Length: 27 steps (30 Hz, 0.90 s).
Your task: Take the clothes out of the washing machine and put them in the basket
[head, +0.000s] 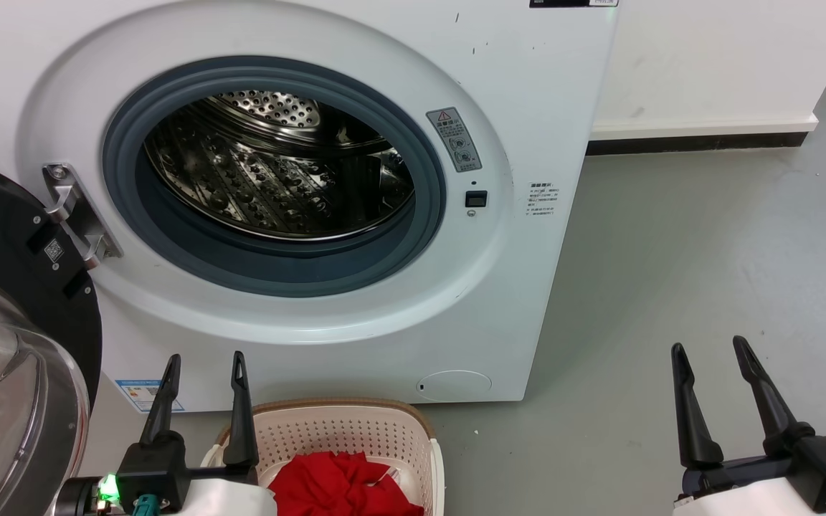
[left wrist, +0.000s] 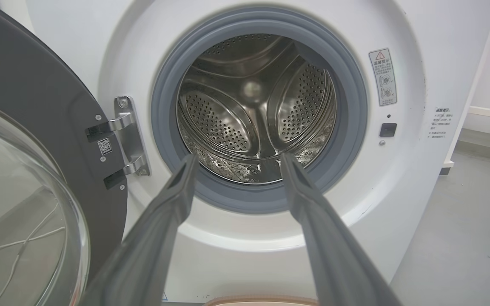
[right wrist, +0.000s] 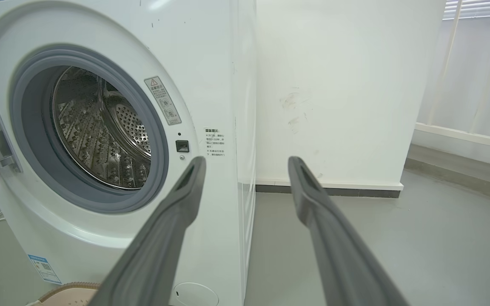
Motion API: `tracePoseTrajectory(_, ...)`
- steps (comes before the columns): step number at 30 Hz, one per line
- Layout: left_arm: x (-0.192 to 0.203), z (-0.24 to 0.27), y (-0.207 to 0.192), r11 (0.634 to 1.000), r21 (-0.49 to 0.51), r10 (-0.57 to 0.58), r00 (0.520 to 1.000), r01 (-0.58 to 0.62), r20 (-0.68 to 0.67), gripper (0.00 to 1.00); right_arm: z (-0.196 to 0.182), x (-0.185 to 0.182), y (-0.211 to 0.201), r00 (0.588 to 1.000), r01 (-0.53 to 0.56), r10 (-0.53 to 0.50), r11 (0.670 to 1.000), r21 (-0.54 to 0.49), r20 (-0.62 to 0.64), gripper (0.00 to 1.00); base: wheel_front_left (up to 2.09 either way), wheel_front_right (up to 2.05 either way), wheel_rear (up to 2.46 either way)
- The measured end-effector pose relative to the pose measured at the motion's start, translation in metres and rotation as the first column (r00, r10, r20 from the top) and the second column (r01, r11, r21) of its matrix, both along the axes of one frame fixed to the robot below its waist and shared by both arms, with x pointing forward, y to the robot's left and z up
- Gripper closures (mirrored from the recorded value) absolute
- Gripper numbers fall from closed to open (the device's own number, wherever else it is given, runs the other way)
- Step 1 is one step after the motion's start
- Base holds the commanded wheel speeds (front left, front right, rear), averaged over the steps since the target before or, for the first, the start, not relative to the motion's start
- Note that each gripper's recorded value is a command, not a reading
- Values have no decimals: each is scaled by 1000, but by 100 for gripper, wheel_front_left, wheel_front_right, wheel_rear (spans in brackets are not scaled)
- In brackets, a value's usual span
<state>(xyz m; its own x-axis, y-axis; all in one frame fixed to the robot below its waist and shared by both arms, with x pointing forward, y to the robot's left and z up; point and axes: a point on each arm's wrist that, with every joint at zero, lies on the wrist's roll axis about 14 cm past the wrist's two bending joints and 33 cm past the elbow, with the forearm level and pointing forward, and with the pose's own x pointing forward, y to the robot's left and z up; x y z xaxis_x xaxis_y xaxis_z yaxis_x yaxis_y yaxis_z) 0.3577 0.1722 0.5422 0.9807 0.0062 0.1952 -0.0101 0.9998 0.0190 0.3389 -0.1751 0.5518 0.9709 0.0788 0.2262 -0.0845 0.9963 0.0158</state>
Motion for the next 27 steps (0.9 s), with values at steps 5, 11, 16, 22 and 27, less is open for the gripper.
tracePoseTrajectory(5, 0, -1, 0, 1000, -1, -2, 1000, 2, -2, 0, 0, 0, 0, 1000, -1, 1, 1000, 0, -2, 0, 0, 0, 0)
tracePoseTrajectory(11, 0, -5, 0, 1000, 5, -4, 1000, 4, -16, 100, -4, 0, 1, 1000, -2, 2, 1000, 2, -13, 100, 0, 0, 0)
tracePoseTrajectory(16, -5, -28, 1, 1000, -7, 0, 996, -1, -94, 100, -20, -1, 0, 998, 0, 1, 1000, 16, -63, 100, 0, 0, 0)
tracePoseTrajectory(22, -5, -38, 7, 991, -130, 4, 990, -22, -141, 100, -27, -1, -4, 995, 12, 2, 990, 142, -100, 100, 0, 0, 0)
tracePoseTrajectory(27, -3, -42, 10, 973, -230, -4, 987, -34, -163, 100, -31, 2, -7, 993, 22, 7, 971, 237, -121, 100, 0, 0, 0)
